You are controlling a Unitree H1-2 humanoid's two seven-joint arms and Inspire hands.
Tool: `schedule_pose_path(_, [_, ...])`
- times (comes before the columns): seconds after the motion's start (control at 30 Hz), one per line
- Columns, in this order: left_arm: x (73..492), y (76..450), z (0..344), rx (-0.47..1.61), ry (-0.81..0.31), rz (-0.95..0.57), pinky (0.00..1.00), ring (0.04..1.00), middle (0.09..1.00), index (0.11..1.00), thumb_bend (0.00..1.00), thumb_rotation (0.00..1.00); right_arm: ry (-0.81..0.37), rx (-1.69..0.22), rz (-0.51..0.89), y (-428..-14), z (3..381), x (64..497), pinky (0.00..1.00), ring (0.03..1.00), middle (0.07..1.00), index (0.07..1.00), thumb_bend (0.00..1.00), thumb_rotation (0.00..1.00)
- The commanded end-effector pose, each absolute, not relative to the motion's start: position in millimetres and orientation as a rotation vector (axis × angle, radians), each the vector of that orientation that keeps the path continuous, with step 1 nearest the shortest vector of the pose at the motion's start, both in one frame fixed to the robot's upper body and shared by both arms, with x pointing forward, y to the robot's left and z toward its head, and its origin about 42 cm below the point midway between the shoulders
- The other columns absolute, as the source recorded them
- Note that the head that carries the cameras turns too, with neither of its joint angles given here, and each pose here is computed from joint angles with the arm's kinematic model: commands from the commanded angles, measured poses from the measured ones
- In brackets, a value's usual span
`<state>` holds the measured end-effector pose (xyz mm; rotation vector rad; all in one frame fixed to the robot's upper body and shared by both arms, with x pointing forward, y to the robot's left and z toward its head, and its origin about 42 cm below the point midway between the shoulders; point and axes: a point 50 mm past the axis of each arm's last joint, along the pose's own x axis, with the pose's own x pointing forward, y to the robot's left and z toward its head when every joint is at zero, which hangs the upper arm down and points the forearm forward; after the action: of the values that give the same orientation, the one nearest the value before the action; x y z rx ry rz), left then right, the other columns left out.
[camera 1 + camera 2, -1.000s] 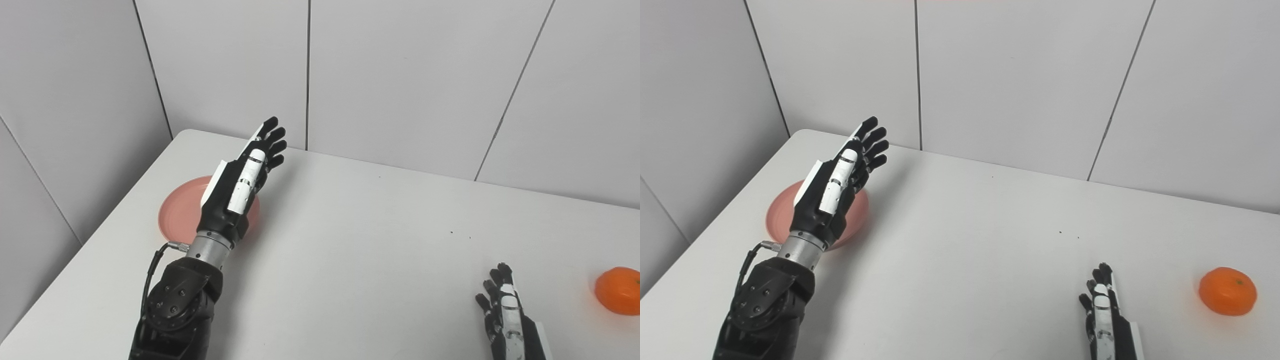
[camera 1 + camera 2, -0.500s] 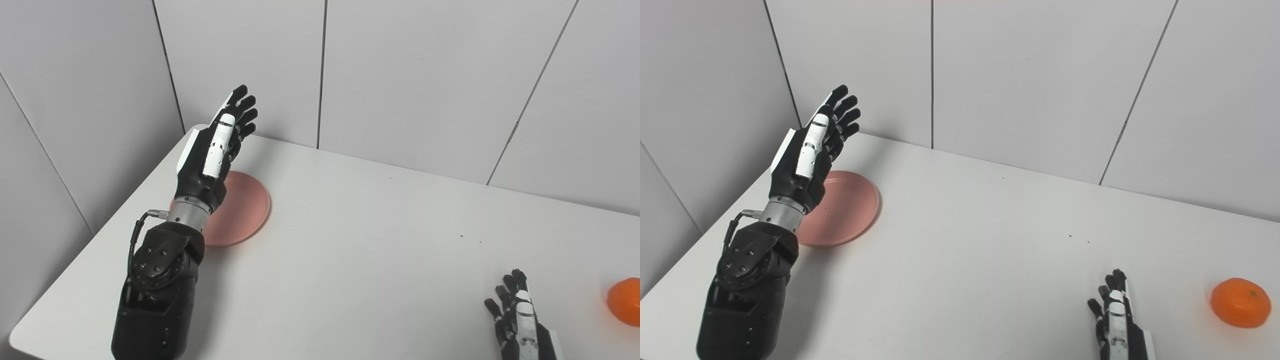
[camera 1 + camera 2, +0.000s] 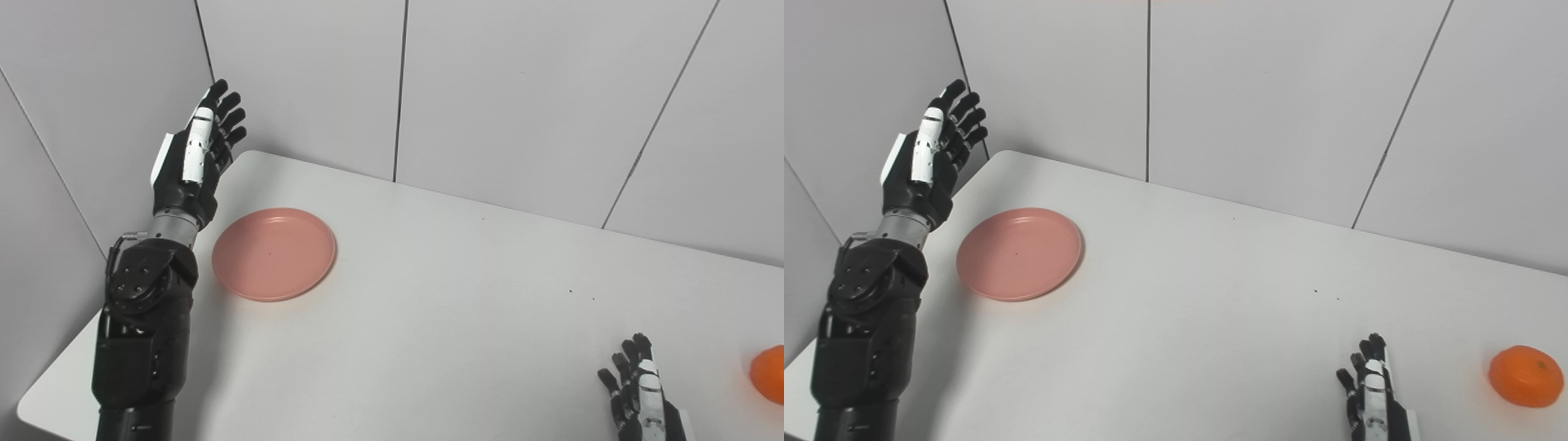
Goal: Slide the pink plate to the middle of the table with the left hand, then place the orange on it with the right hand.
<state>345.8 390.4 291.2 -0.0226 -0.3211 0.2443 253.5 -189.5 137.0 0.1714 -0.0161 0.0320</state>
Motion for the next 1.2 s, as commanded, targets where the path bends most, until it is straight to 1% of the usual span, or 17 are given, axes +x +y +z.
schedule_pose_path(0.0, [348, 400, 318, 0.003, -0.437, 0.23, 0.94, 0.937, 0.942, 0.922, 0.41, 1.0, -0.063, 0.178, 0.049, -191, 144, 254, 1.0, 1.0, 1.0, 1.0, 0.14, 1.0])
schedule_pose_path(0.17, [350, 422, 313, -0.015, -0.408, 0.253, 0.94, 0.946, 0.948, 0.927, 0.39, 1.0, -0.065, 0.182, 0.049, -192, 143, 254, 1.0, 1.0, 1.0, 1.0, 0.13, 1.0])
schedule_pose_path(0.37, [347, 434, 304, -0.02, -0.373, 0.267, 0.94, 0.945, 0.945, 0.922, 0.38, 1.0, -0.065, 0.181, 0.045, -192, 142, 253, 1.0, 1.0, 1.0, 1.0, 0.13, 1.0])
schedule_pose_path(0.63, [344, 442, 293, -0.055, -0.318, 0.286, 0.96, 0.95, 0.946, 0.929, 0.36, 1.0, -0.062, 0.186, 0.048, -193, 144, 254, 1.0, 1.0, 1.0, 1.0, 0.13, 1.0])
schedule_pose_path(0.73, [343, 443, 285, -0.075, -0.296, 0.283, 0.95, 0.939, 0.94, 0.927, 0.34, 1.0, -0.06, 0.189, 0.047, -193, 145, 253, 1.0, 1.0, 1.0, 1.0, 0.13, 1.0])
schedule_pose_path(0.9, [343, 441, 273, -0.127, -0.251, 0.308, 0.94, 0.927, 0.928, 0.916, 0.33, 1.0, -0.055, 0.19, 0.048, -194, 146, 252, 1.0, 1.0, 1.0, 1.0, 0.13, 1.0])
schedule_pose_path(1.17, [346, 440, 252, -0.126, -0.185, 0.308, 0.95, 0.933, 0.928, 0.922, 0.3, 1.0, -0.064, 0.19, 0.045, -192, 146, 252, 1.0, 1.0, 1.0, 1.0, 0.12, 1.0])
